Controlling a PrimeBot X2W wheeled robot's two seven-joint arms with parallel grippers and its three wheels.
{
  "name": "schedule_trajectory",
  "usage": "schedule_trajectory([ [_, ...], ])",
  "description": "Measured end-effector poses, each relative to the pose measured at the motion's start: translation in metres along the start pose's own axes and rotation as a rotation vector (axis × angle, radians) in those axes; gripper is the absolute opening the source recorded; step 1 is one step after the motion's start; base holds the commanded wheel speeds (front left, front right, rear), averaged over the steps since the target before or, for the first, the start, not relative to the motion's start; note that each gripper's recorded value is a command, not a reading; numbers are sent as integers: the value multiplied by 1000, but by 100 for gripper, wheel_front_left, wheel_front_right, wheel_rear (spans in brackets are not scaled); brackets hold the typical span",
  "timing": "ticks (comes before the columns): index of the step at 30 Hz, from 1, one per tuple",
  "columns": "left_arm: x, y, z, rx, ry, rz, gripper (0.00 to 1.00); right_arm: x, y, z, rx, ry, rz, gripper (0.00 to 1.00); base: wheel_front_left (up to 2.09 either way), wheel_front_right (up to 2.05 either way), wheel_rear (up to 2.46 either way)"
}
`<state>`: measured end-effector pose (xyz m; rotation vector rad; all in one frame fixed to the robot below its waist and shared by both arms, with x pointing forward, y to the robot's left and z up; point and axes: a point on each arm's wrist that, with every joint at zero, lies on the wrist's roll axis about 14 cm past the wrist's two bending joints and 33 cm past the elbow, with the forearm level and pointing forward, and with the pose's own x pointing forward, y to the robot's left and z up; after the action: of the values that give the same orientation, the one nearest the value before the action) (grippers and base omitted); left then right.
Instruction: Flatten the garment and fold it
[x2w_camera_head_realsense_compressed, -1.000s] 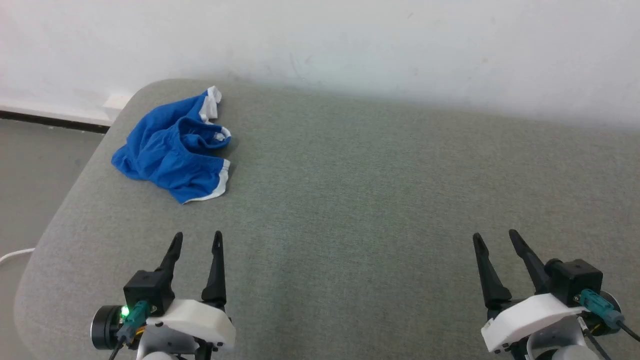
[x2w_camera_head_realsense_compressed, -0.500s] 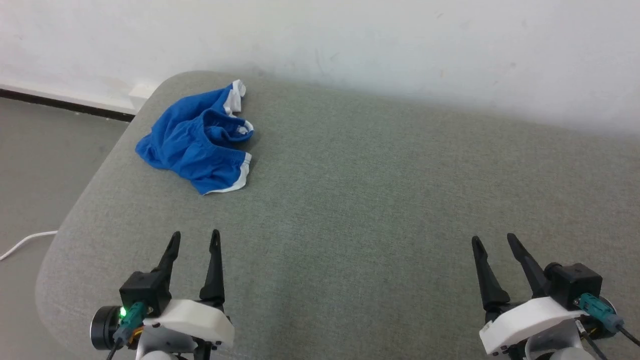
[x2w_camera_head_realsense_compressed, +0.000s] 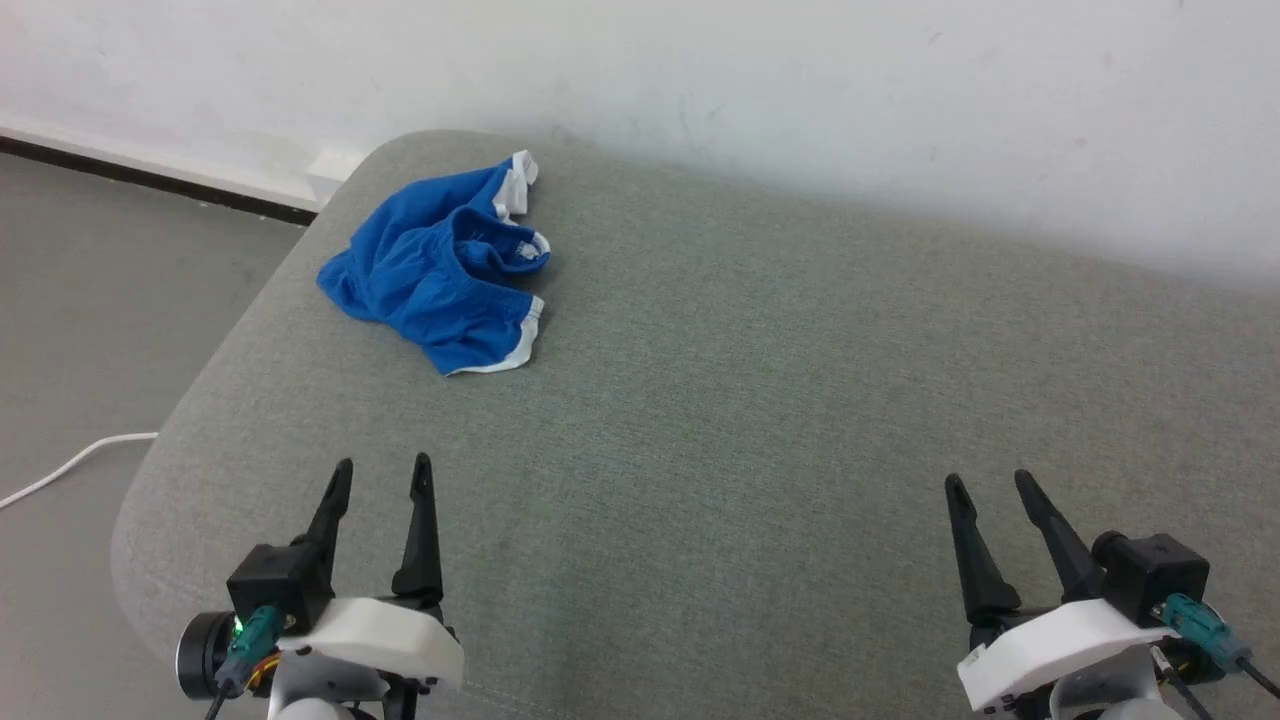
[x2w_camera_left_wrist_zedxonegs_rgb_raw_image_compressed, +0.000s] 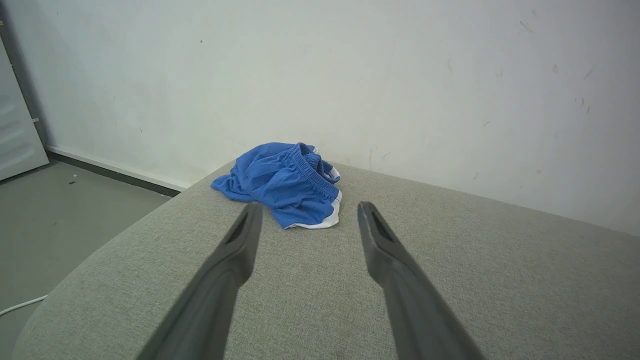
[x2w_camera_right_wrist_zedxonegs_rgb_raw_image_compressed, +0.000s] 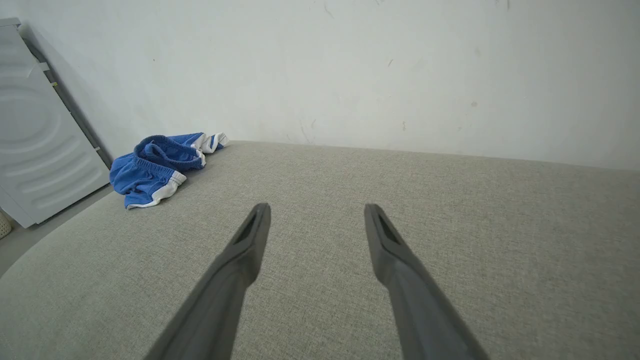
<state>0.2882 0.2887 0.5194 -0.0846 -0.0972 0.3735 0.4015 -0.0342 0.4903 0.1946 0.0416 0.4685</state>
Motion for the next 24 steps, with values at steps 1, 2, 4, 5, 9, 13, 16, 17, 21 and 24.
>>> schedule_trajectory([
  [1,-1,2,0,-1,0,6,100,1,1,0,3,-2,4,100,0,0,0],
  [2,-2,4,0,-3,0,13,100,1,3,-1,7,-1,9,100,0,0,0],
  [4,-3,8,0,-8,-2,25,100,3,6,-3,11,3,19,100,0,0,0],
  [5,-4,9,-1,-7,-3,29,100,3,8,-3,15,2,24,100,0,0,0],
  [9,-7,16,0,-12,-8,49,100,6,14,-6,18,7,42,100,0,0,0],
  [13,-10,21,0,-16,-12,66,100,9,20,-7,4,5,61,100,0,0,0],
  [16,-12,25,0,-18,-16,79,100,11,24,-6,-18,0,79,100,0,0,0],
  [17,-13,26,1,-18,-17,83,100,12,26,-6,-25,-1,85,100,0,0,0],
  [21,-17,32,2,-23,-27,102,100,15,34,-3,-54,-17,112,100,0,0,0],
  [24,-20,36,3,-24,-30,115,100,17,39,1,-58,-31,127,100,0,0,0],
])
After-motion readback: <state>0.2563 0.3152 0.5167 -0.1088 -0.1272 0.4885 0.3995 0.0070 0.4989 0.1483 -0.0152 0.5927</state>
